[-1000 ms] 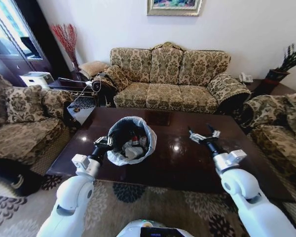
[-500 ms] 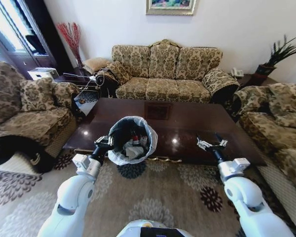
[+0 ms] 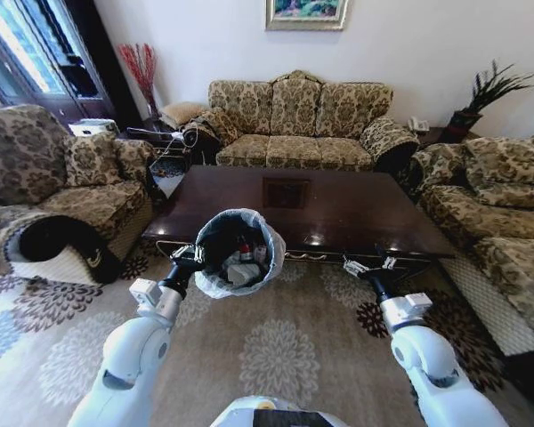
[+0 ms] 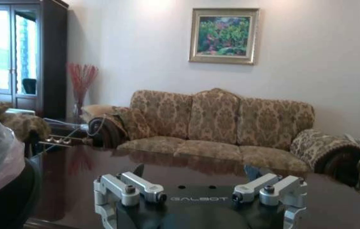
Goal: Move to the front of the table and place the trash on the table into the trash bin.
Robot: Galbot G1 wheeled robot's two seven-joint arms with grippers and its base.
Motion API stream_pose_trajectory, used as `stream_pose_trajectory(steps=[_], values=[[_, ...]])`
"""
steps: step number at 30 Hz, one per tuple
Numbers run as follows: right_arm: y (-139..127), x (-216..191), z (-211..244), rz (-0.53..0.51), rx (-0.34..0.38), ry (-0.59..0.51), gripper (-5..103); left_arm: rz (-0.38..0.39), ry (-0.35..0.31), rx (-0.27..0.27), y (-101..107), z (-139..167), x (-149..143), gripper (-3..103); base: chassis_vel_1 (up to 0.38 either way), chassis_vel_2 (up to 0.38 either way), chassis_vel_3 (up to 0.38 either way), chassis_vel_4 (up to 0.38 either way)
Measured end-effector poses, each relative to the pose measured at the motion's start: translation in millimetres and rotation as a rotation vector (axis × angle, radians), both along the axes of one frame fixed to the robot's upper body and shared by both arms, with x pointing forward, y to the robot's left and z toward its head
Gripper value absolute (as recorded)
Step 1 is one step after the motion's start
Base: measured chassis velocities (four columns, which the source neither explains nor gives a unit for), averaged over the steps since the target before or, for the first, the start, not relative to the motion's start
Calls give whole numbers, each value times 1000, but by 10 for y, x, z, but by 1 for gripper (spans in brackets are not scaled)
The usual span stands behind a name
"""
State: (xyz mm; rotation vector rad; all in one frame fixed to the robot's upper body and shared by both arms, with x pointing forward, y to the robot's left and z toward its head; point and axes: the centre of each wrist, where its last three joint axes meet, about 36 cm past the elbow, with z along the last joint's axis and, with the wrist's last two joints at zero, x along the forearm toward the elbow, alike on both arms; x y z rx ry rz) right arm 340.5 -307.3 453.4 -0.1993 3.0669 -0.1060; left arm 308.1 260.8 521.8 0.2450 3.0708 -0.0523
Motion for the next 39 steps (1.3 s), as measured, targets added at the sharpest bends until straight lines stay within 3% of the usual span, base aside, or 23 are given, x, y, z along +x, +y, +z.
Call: stream_pose_trajectory(steps=[8,13,15,19,20,22,25,27,30,32,39], values=[[-36,-21,-51,-19,13,-10,100,85,54,11,48,-196,40,4,79,3,-67,11],[-159,-47,-55,-59,30,-25,100,205,150,20,203,-590,176,4,-66,-18,39,-7],[-256,-56,-31,-86,37,-38,100,292,220,15,351,-943,312,4,0,0,0,0],[-320,-63,-7,-102,41,-48,100,359,259,12,445,-1249,402,4,0,0,0,0],[-388,-60,11,-114,47,-54,100,442,318,-1,552,-1664,467,4,0,0,0,0],[-413,-1,-10,-106,52,-51,100,521,404,-48,652,-2106,469,4,0,0,0,0],[-400,58,-39,-87,52,-47,100,575,449,-62,720,-2383,461,4,0,0,0,0],[-416,68,-70,-80,55,-44,100,646,504,-68,791,-2825,517,4,0,0,0,0],[-437,59,-94,-83,57,-45,100,678,521,-81,792,-3076,591,4,0,0,0,0],[-485,52,-137,-92,57,-49,100,723,530,-114,790,-3371,816,4,0,0,0,0],[-550,36,-216,-102,54,-51,100,792,556,-171,708,-3756,1187,4,0,0,0,0]])
